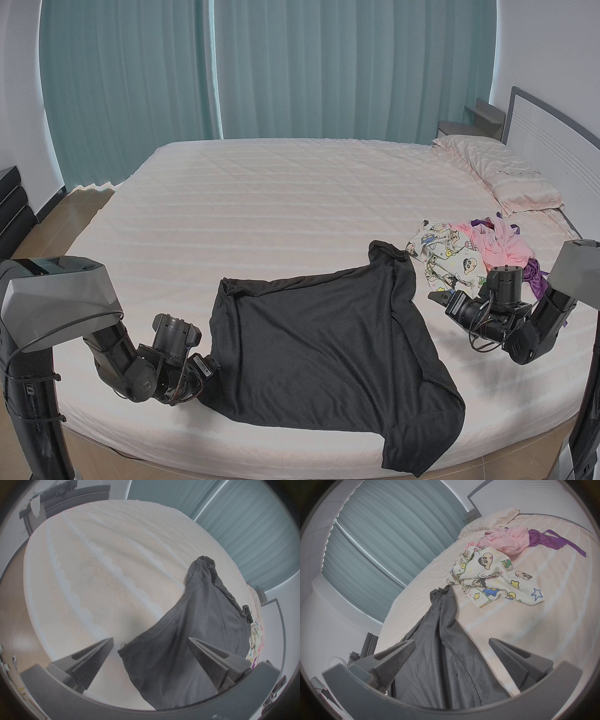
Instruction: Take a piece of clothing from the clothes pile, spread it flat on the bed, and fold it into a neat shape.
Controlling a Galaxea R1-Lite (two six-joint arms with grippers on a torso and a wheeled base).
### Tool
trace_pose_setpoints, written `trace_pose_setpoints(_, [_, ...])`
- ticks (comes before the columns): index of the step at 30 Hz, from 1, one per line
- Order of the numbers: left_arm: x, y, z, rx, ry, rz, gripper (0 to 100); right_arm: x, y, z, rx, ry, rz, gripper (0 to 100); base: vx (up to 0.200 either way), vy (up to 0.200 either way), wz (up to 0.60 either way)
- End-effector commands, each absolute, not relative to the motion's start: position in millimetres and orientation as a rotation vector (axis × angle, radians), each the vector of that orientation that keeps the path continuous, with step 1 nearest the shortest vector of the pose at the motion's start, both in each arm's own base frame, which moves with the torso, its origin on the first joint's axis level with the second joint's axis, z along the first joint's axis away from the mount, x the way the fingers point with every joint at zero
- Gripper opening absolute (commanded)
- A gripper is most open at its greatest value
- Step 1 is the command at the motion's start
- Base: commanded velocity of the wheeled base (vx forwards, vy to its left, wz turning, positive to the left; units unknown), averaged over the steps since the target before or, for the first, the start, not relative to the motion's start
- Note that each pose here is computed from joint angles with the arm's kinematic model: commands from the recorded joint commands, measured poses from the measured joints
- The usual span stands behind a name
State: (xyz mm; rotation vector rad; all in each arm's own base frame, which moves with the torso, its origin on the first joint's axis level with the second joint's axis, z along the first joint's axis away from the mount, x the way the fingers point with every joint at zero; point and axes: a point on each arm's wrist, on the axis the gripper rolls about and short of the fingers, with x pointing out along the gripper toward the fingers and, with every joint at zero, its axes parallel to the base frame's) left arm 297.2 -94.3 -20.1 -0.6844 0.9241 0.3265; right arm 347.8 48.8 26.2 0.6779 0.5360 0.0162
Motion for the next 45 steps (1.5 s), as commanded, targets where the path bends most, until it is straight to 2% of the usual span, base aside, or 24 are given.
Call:
trace_pose_setpoints(1, [298.8,-96.5,-28.2,-0.672,0.941,0.333,100,348.3,48.8,25.4,0.679,0.533,0.018,100,0.000,0.000,0.00])
trace_pose_setpoints(2, [298.9,-97.0,-28.0,-0.670,0.941,0.331,0,348.4,48.8,24.6,0.679,0.532,0.018,100,0.000,0.000,0.00])
trace_pose_setpoints(11, [283.2,-92.5,-28.1,-0.594,1.029,0.369,0,347.8,48.8,21.8,0.678,0.542,0.014,100,0.000,0.000,0.00])
trace_pose_setpoints(20, [253.7,-80.4,5.2,-0.528,1.071,0.390,0,344.5,49.0,18.9,0.671,0.573,0.040,100,0.000,0.000,0.00])
trace_pose_setpoints(34, [235.4,-65.0,-4.2,-0.501,1.166,0.466,0,342.1,49.3,11.6,0.644,0.599,0.040,100,0.000,0.000,0.00])
trace_pose_setpoints(35, [234.1,-64.6,-4.8,-0.499,1.170,0.465,100,342.2,49.3,11.1,0.639,0.601,0.041,100,0.000,0.000,0.00])
trace_pose_setpoints(41, [234.4,-64.8,-2.9,-0.517,1.172,0.449,100,344.0,49.6,9.7,0.628,0.601,0.046,100,0.000,0.000,0.00])
trace_pose_setpoints(45, [241.8,-62.1,8.3,-0.591,1.128,0.399,100,344.8,53.9,-4.4,0.574,0.643,0.076,100,0.000,0.000,0.00])
